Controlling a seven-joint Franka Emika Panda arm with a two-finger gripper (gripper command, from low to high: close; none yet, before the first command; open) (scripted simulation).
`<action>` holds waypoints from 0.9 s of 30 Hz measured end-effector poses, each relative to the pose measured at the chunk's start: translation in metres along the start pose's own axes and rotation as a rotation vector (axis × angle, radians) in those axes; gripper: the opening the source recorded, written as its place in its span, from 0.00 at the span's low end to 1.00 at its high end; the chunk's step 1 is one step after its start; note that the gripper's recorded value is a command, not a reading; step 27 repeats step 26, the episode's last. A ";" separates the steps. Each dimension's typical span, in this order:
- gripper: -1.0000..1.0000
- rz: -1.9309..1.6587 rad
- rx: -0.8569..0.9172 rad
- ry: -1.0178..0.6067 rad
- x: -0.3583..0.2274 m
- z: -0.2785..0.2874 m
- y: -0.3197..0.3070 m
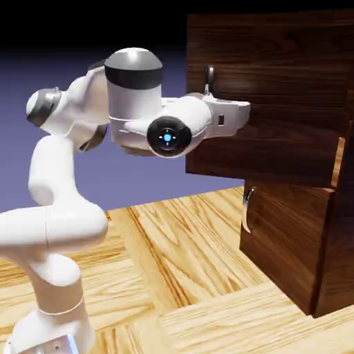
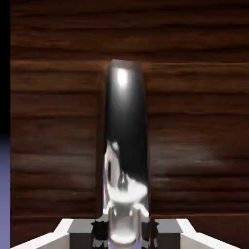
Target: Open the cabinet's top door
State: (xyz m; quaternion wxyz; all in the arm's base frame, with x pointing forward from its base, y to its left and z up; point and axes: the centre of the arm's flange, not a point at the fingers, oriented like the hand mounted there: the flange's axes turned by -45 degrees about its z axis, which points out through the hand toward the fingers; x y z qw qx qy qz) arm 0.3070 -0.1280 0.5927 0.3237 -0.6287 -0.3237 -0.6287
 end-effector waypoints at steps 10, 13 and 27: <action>0.00 0.000 0.274 0.000 0.000 -0.074 0.050; 0.00 0.000 0.346 0.000 0.000 -0.091 0.067; 0.00 0.000 0.536 0.000 0.000 -0.130 0.116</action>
